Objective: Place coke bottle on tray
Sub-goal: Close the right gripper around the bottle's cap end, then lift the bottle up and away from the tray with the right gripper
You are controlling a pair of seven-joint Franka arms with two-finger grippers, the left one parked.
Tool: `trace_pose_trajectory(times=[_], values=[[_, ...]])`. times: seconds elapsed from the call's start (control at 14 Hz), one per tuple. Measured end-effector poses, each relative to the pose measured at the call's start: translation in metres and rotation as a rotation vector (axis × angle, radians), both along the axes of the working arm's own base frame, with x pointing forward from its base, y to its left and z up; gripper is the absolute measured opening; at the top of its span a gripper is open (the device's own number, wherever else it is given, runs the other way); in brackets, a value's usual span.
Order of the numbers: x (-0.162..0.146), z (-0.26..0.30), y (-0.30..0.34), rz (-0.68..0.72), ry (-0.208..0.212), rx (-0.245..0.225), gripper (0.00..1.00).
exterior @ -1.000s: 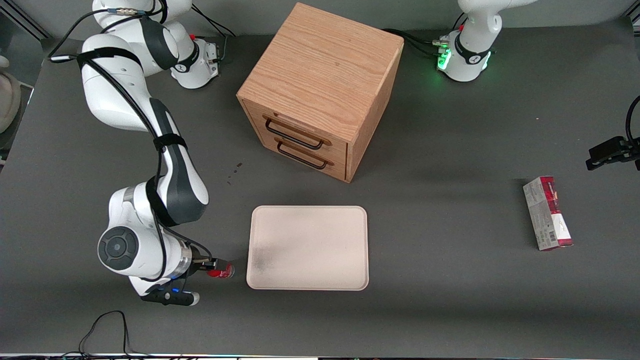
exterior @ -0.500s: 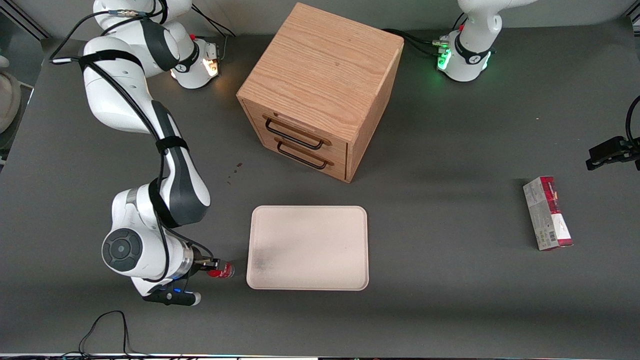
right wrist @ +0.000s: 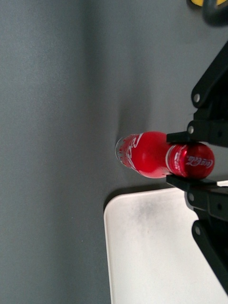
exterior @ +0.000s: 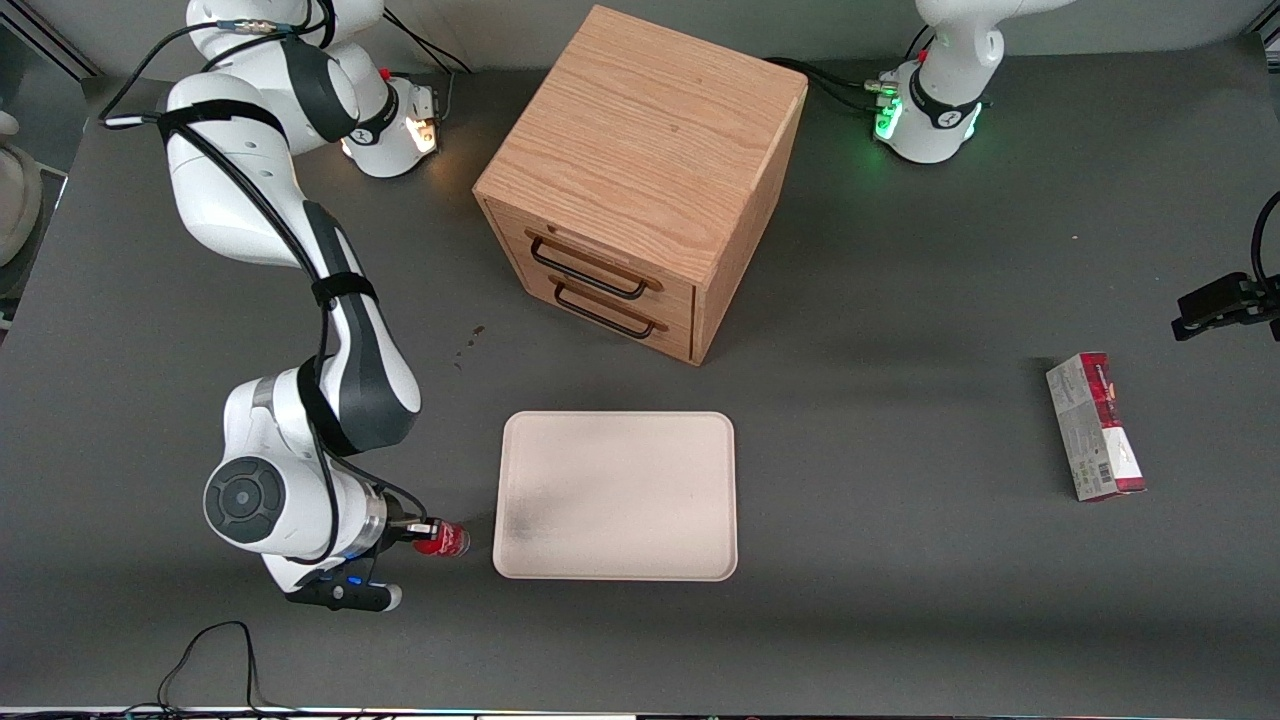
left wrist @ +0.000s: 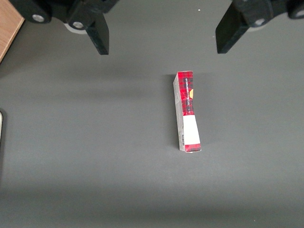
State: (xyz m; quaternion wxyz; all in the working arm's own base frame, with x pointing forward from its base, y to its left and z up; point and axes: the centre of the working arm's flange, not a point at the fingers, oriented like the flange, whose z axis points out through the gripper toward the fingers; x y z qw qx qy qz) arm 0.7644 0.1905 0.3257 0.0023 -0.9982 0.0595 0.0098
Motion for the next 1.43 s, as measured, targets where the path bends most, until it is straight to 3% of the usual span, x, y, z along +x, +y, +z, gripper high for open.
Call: trace_pose_trajectory(times=[0.29,0.71,0.93,1.21,1.43], values=[[-0.013,0.020,-0.002,0.003,0.088,-0.021,0.31],[-0.072,0.198,-0.033,0.029,0.140,-0.035,0.31],[-0.115,0.265,-0.055,0.102,0.193,-0.038,0.31],[-0.147,0.298,-0.065,0.110,0.202,-0.041,0.31],[-0.146,0.293,-0.060,0.082,0.186,-0.038,0.31]])
